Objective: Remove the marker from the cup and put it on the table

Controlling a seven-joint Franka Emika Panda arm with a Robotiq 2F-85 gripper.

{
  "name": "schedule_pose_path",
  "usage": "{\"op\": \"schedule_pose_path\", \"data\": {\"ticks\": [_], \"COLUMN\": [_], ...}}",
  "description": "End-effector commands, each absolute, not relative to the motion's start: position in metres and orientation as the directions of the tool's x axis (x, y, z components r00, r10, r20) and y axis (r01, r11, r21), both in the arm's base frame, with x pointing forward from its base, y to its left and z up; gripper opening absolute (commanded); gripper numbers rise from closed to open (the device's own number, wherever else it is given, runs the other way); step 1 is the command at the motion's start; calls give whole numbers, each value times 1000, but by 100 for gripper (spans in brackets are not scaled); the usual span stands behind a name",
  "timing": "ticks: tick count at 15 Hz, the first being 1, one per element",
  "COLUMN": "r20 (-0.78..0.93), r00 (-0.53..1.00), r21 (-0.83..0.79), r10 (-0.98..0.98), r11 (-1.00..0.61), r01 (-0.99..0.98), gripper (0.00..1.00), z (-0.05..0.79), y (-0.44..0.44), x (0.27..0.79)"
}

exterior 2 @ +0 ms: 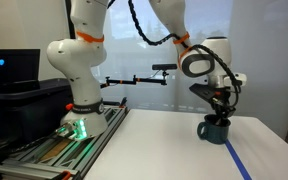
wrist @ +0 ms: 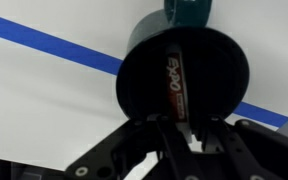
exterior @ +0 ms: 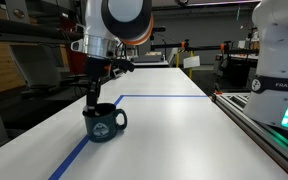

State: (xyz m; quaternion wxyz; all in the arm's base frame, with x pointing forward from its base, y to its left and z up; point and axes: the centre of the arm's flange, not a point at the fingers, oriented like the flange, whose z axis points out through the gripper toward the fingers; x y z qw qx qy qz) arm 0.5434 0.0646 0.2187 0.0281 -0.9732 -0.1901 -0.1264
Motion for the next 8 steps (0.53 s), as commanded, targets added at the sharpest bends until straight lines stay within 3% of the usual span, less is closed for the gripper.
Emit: {"op": "schedule_pose_path", "data": {"ticks": [1,8], "r20": [288,350], "r00": [866,822], "r21": [11,92], "r10": [408,449], "r11": [-906,-890], "r01": [423,446], "gripper": [5,5], "z": [214,275], "y": [57,69], "x": [550,535]}}
